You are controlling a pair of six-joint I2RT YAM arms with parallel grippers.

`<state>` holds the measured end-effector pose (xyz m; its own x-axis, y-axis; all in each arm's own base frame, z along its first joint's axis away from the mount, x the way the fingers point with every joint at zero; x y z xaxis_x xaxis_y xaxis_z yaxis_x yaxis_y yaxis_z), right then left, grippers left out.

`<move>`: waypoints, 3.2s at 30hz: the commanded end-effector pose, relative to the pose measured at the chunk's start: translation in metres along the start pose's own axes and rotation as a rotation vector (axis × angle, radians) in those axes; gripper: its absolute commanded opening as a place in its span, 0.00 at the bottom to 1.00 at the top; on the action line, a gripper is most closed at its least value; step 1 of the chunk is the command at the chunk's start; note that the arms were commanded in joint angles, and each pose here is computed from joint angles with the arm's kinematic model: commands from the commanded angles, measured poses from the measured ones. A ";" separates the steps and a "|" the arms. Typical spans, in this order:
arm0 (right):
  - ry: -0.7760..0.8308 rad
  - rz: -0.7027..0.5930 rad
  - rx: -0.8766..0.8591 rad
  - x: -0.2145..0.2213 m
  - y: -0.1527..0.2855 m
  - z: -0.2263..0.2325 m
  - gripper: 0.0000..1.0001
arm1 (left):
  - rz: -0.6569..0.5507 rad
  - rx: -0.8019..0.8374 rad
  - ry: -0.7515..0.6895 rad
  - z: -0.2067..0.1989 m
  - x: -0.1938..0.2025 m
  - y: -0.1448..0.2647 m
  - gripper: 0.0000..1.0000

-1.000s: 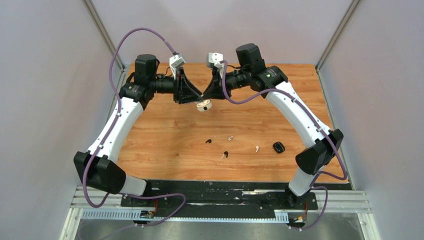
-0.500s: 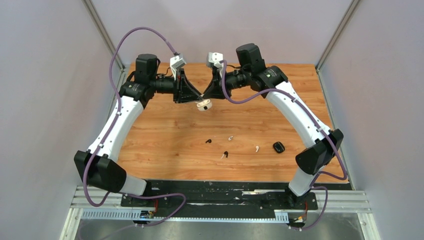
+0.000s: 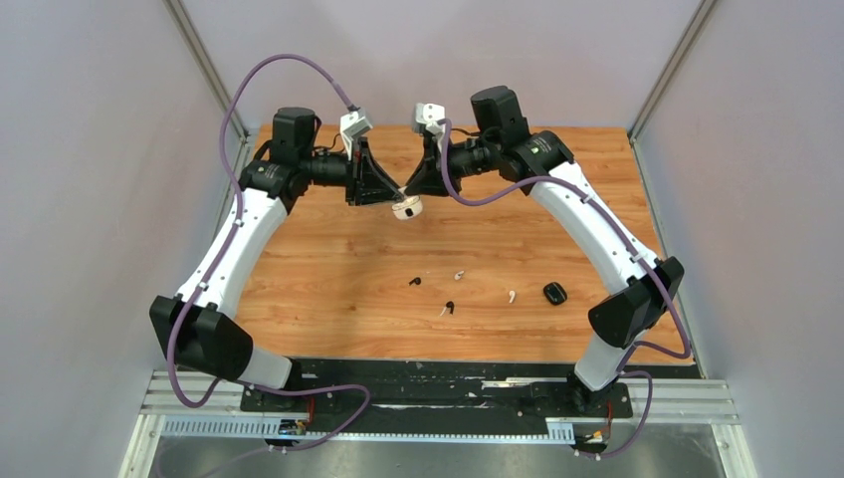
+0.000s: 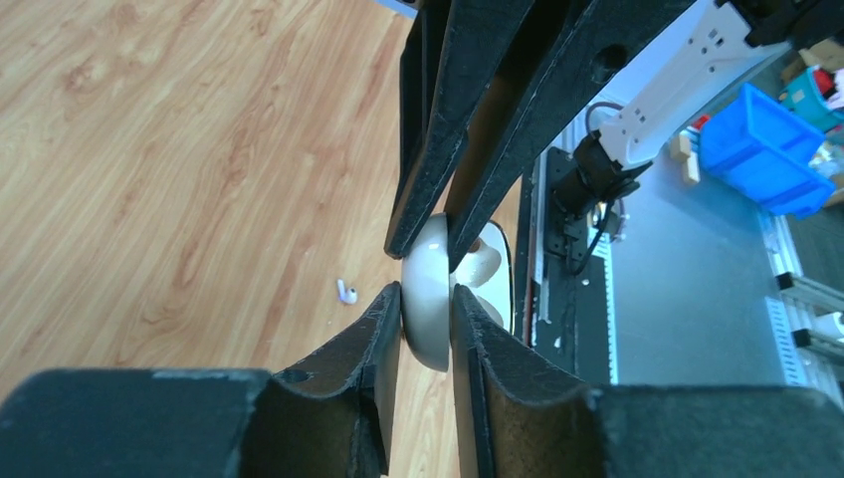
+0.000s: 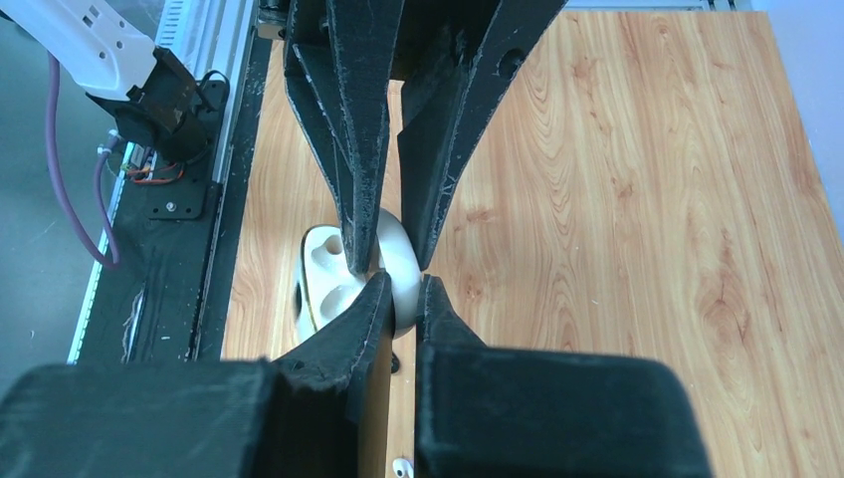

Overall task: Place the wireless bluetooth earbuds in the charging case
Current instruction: Adjust the charging case, then pick up the earbud from the center of the board.

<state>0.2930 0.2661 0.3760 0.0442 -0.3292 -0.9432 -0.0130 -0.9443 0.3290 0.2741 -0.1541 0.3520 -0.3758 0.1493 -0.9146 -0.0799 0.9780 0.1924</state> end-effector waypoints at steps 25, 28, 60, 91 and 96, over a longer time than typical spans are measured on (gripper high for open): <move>0.019 -0.080 0.093 -0.030 0.044 0.010 0.63 | -0.025 -0.021 -0.116 -0.008 -0.015 0.007 0.00; 0.012 -0.085 0.115 -0.028 0.064 0.021 0.74 | -0.008 -0.053 -0.135 -0.007 -0.012 0.009 0.00; -0.703 0.622 0.586 0.288 0.072 0.065 0.39 | 0.059 -0.255 -0.251 -0.016 0.020 0.023 0.00; -0.734 0.665 0.595 0.304 0.078 0.082 0.32 | 0.043 -0.247 -0.221 -0.009 0.019 0.018 0.00; -0.728 0.651 0.579 0.303 0.077 0.082 0.24 | 0.040 -0.248 -0.214 -0.009 0.019 0.018 0.00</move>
<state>0.2181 0.0921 0.1037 -0.7570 -0.5128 -0.4050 -0.2379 -0.3611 0.9017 0.2559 -0.1324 0.3359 -0.1997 0.2608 -0.9445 -0.3030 0.9003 0.3126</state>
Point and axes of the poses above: each gripper's point midway between its finger pads, its own y axis back along the fingers, its own z axis along the line the jaws close on, x = y × z, the point moved 9 cm from there along y, back along the fingers, and after that the axes turned 1 degree about y, right-handed, at the moved point
